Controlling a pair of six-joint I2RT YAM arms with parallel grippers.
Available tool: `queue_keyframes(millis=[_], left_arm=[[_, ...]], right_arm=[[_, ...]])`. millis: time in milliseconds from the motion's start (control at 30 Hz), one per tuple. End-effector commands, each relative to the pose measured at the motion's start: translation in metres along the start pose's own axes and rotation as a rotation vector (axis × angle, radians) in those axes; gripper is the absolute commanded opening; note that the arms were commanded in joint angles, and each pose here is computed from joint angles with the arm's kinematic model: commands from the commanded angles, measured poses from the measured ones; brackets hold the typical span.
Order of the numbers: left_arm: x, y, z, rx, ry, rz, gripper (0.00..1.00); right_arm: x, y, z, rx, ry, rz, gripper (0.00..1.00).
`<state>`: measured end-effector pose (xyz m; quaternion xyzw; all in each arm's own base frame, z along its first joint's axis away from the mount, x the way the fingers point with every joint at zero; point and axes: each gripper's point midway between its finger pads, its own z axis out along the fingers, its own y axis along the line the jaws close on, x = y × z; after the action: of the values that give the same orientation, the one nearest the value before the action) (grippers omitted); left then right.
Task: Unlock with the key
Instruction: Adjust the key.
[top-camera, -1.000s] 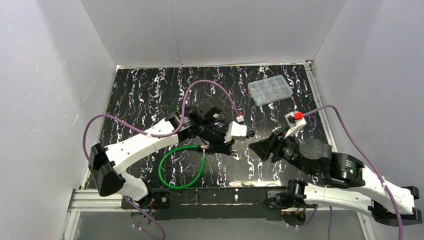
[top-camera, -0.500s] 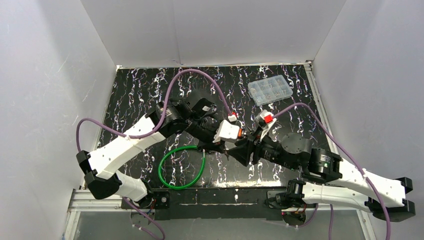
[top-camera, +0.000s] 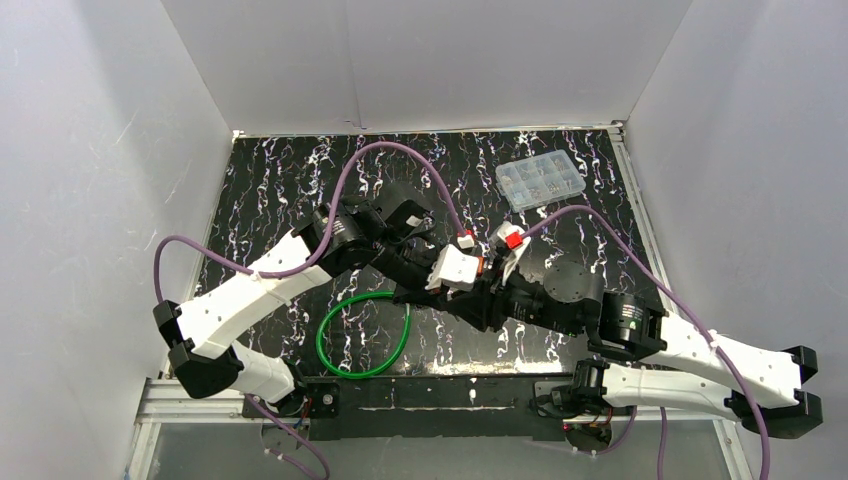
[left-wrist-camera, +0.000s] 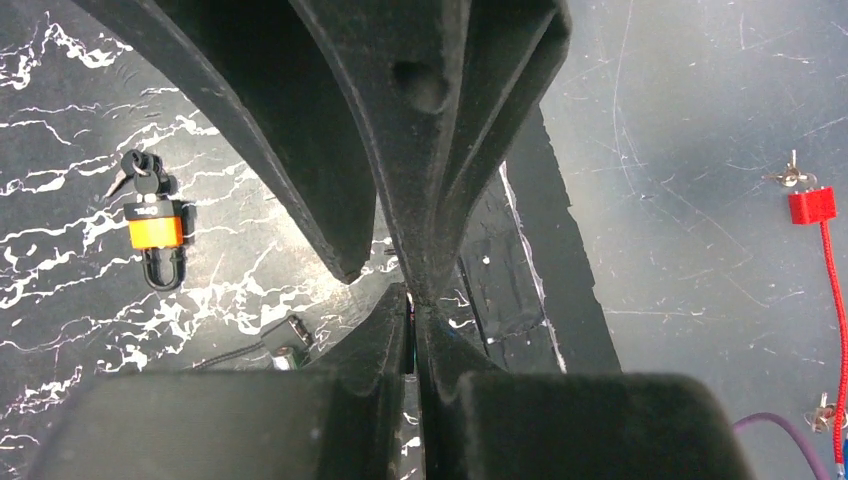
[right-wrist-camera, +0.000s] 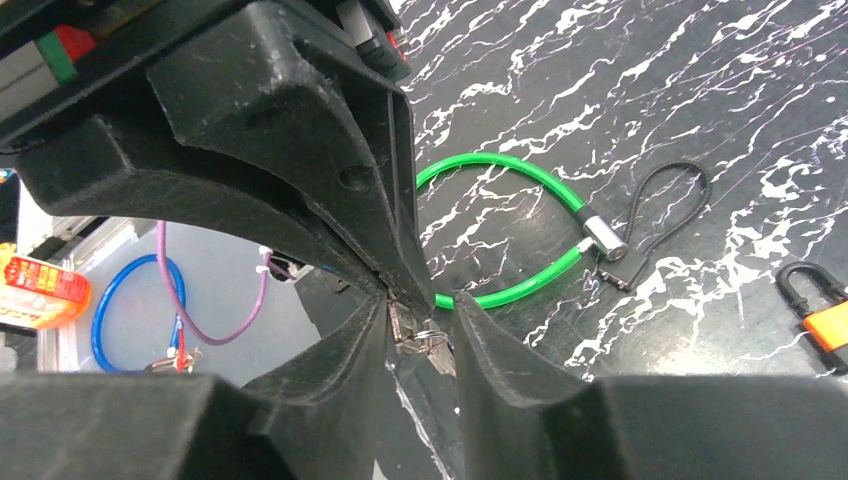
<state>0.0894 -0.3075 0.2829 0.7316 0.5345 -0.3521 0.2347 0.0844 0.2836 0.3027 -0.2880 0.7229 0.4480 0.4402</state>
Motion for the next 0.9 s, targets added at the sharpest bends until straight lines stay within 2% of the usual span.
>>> queue_keyframes(millis=[0, 100, 167, 200, 267, 333, 467, 700, 867], left_arm=[[-0.013, -0.005, -0.013, -0.019, -0.035, 0.031, 0.00], [-0.013, -0.003, -0.013, -0.029, -0.032, 0.031, 0.00], [-0.013, 0.000, -0.012, -0.040, -0.030, 0.025, 0.00], [-0.013, 0.001, -0.012, -0.046, -0.028, 0.021, 0.00], [-0.012, 0.005, -0.012, -0.061, -0.018, 0.020, 0.01], [-0.011, 0.009, -0.012, -0.074, -0.001, 0.015, 0.17], [-0.008, 0.008, -0.012, -0.065, 0.018, -0.001, 0.31], [-0.002, 0.008, -0.010, -0.062, 0.036, -0.012, 0.31], [-0.010, 0.011, -0.012, -0.080, 0.008, 0.011, 0.17]], right_arm=[[-0.022, 0.012, -0.002, -0.038, -0.050, -0.001, 0.31], [-0.019, 0.009, -0.003, -0.027, -0.046, 0.010, 0.21], [-0.020, 0.007, -0.005, -0.019, -0.052, 0.012, 0.04], [-0.020, 0.007, -0.006, -0.015, -0.056, 0.014, 0.01], [-0.022, 0.006, -0.009, -0.013, -0.066, 0.020, 0.01], [-0.026, 0.006, -0.013, -0.011, -0.082, 0.026, 0.01], [-0.032, 0.005, -0.019, -0.010, -0.115, 0.032, 0.01], [-0.035, 0.006, -0.024, -0.018, -0.131, 0.038, 0.01], [-0.031, 0.010, -0.021, -0.036, -0.110, 0.039, 0.01]])
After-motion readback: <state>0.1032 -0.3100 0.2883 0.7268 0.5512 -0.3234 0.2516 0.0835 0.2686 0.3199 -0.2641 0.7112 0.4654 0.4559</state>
